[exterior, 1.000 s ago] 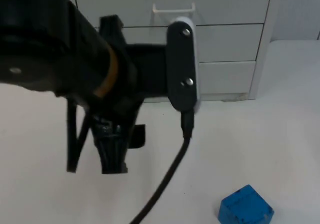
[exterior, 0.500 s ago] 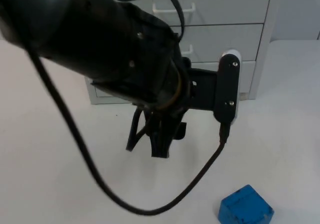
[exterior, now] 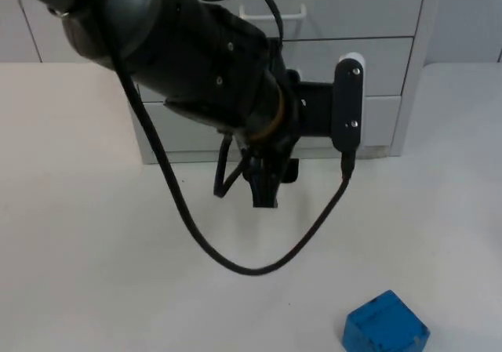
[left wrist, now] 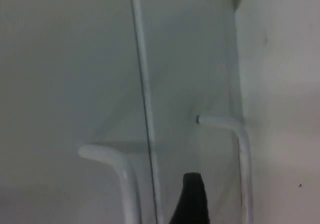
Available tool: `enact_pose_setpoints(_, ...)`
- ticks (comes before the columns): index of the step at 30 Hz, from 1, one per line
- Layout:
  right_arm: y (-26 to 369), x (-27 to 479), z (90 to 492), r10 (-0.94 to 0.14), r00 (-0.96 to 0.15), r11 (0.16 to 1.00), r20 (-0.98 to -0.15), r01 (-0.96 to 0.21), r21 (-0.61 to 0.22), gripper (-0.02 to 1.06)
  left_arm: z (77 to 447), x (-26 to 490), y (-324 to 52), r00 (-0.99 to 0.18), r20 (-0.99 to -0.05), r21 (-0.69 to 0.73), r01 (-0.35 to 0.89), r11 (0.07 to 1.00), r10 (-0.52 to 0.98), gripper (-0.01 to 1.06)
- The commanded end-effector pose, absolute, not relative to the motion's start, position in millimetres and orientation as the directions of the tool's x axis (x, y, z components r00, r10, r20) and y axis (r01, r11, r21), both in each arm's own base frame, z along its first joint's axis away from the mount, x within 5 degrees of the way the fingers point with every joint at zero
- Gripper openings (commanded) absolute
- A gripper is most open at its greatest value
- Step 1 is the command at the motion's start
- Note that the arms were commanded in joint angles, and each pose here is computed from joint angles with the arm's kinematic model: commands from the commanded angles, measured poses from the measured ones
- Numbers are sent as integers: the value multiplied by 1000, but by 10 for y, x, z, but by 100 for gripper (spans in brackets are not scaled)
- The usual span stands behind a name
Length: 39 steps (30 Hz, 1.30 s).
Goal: Open the drawer with the left hand, place the block into the drawer with the right hand, then close the drawer with the left hand.
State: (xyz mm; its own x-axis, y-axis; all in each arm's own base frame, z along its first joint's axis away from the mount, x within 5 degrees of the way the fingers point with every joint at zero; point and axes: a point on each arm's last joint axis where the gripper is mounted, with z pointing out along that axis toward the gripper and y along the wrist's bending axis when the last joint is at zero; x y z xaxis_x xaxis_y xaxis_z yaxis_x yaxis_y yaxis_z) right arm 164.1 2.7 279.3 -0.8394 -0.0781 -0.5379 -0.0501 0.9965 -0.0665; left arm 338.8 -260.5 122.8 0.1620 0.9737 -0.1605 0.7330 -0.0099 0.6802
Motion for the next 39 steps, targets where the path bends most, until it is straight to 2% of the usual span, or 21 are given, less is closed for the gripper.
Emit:
enact_pose_setpoints(1,19,1649,2812,-77,-834,996,-546,-46,-70,105,1186,3446,-2586,162,-166,678,735,-7,973,66)
enact_pose_setpoints(11,20,1654,2815,-77,-831,996,-551,-46,-70,105,1031,3437,-2639,193,-185,649,761,-28,964,65)
enact_pose_setpoints(15,23,1653,2815,-74,-831,997,-551,-46,-66,105,960,3479,-2612,194,-168,646,762,-41,967,60)
enact_pose_setpoints(19,23,1653,2815,-74,-831,997,-551,-46,-66,105,919,3556,-2611,178,-137,660,750,-44,974,59)
enact_pose_setpoints(25,23,1653,2815,-74,-831,997,-551,-46,-66,105,907,3664,-2610,155,-175,660,751,-1,972,59)
enact_pose_setpoints(33,23,1653,2815,-74,-831,997,-551,-46,-66,105,724,3697,-2529,133,-132,645,764,-17,982,56)
enact_pose_setpoints(34,23,1653,2815,-74,-831,997,-551,-46,-66,105,716,3698,-2520,118,-131,643,766,-7,984,51)
enact_pose_setpoints(36,23,1655,2816,-74,-830,997,-553,-46,-66,105,715,3699,-2513,105,-133,641,767,4,986,30)
enact_pose_setpoints(37,23,1657,2817,-74,-829,997,-555,-46,-66,105,723,3693,-2522,105,-134,642,767,5,985,15)
enact_pose_setpoints(38,23,1657,2817,-74,-829,997,-555,-46,-66,105,723,3693,-2522,105,-134,642,767,5,985,15)
enact_pose_setpoints(39,23,1657,2817,-74,-829,997,-555,-46,-66,105,722,3689,-2525,99,-136,640,768,11,986,0)
